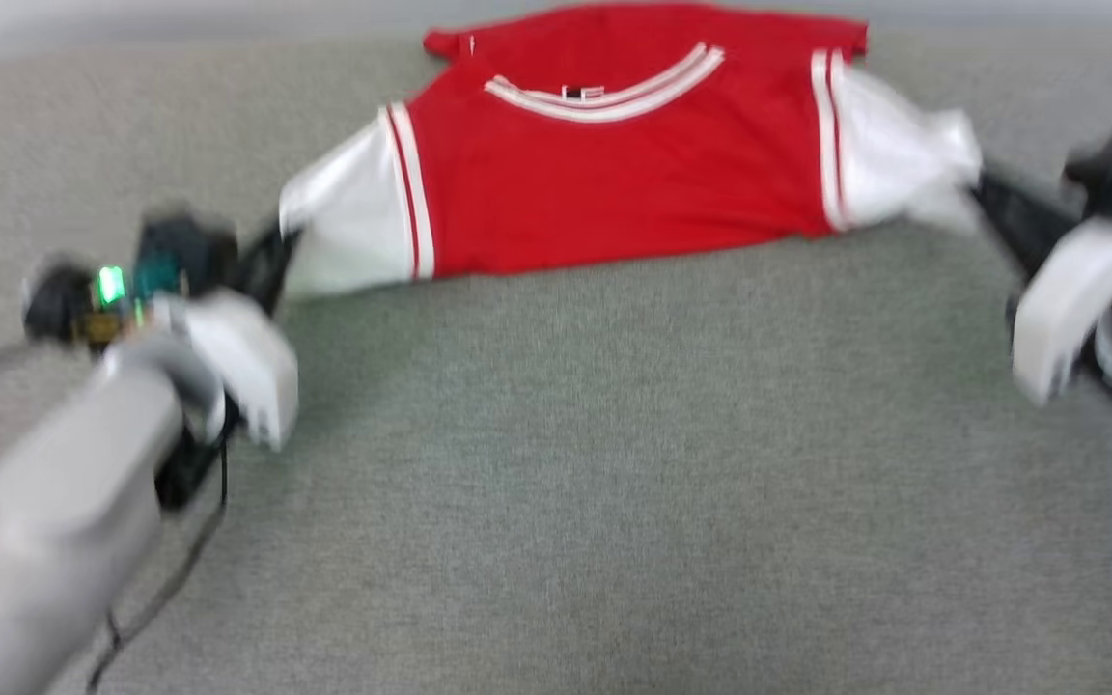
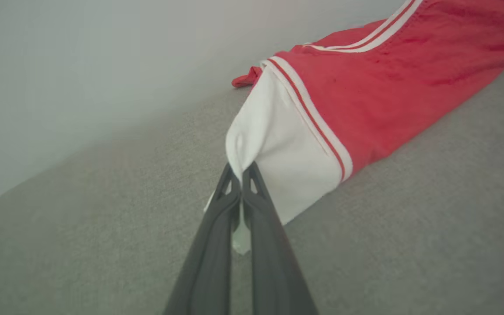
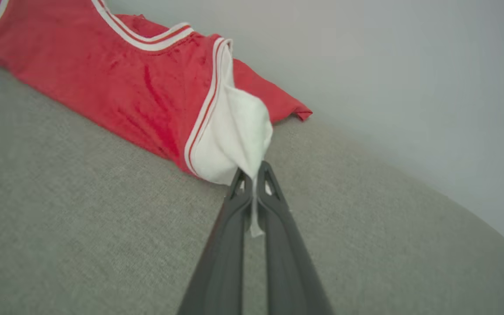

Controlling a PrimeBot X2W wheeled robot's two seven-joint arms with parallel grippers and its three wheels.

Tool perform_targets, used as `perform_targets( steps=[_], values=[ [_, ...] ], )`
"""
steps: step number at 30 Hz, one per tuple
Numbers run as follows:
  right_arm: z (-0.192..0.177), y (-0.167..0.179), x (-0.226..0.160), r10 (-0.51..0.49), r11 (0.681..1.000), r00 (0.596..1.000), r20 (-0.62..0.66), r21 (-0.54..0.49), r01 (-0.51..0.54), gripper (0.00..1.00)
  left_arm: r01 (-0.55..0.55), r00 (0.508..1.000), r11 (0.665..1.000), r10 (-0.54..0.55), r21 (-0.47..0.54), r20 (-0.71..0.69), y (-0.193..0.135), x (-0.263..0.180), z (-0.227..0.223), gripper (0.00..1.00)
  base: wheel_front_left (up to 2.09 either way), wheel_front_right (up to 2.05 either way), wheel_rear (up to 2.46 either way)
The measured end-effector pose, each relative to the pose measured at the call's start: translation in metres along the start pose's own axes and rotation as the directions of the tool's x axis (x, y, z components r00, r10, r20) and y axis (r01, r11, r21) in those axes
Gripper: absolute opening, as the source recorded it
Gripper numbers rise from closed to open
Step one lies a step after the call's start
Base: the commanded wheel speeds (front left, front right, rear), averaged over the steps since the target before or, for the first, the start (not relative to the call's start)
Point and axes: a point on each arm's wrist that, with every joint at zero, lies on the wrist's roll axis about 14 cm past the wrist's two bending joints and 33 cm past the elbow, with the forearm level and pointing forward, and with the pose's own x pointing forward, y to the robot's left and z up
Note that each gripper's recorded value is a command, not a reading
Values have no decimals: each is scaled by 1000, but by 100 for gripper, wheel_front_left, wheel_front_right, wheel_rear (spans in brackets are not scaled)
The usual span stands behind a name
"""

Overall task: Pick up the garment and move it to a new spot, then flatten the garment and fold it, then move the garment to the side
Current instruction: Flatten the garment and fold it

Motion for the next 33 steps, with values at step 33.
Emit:
perform_targets(
  steps=[33],
  values=[
    [-163, 110, -238, 137, 947, 878, -458, 322, 20, 0, -125, 930, 958, 22, -257, -368, -80, -231, -125, 0, 0, 0, 0]
  ],
)
